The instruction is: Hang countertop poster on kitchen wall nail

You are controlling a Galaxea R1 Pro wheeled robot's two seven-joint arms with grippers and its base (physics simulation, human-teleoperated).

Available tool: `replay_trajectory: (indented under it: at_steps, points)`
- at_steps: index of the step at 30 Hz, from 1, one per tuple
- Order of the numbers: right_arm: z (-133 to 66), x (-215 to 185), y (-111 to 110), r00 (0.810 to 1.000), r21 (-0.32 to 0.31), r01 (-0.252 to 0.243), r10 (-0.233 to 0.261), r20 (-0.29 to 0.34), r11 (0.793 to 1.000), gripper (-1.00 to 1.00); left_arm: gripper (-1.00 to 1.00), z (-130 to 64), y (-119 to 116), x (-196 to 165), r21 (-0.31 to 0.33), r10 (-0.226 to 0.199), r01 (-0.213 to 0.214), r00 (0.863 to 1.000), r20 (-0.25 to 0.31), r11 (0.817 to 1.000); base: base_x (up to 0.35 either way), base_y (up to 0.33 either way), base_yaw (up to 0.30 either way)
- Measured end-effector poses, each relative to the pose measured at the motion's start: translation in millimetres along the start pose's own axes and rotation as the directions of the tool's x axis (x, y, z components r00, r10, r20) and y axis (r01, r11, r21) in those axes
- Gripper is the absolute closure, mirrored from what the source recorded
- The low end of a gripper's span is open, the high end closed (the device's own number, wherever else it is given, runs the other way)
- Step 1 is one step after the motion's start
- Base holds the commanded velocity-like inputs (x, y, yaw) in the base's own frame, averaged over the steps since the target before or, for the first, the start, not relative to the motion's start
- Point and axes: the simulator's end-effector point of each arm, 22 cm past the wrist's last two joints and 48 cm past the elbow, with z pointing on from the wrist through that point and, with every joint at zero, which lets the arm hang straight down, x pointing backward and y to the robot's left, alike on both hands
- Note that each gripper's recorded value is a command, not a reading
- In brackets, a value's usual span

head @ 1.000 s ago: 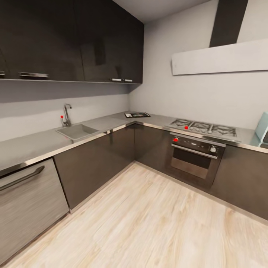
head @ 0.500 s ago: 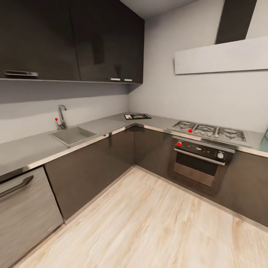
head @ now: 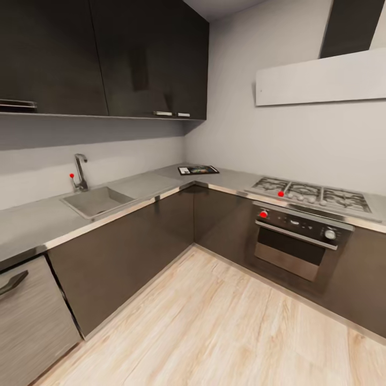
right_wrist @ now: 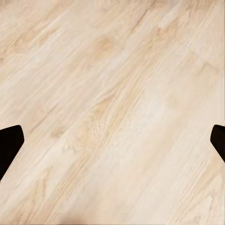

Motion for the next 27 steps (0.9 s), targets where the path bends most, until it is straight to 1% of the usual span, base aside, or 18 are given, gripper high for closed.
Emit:
replay_trajectory:
  at_steps: [15,27]
  points:
    - [0.0,0.0,0.3,1.000,-0.001,0.001,-0.001,0.000,1.000,-1.00,-1.00,0.0,0.0,0.0,0.000,0.000,0.000,1.000,0.000,1.000,0.310,0.000,0.000]
    - [0.0,0.0,0.5,1.000,-0.001,0.001,-0.001,0.000,1.000,-1.00,-1.00,0.0,0.0,0.0,0.000,0.000,0.000,1.000,0.000,1.000,0.307,-0.056,0.000]
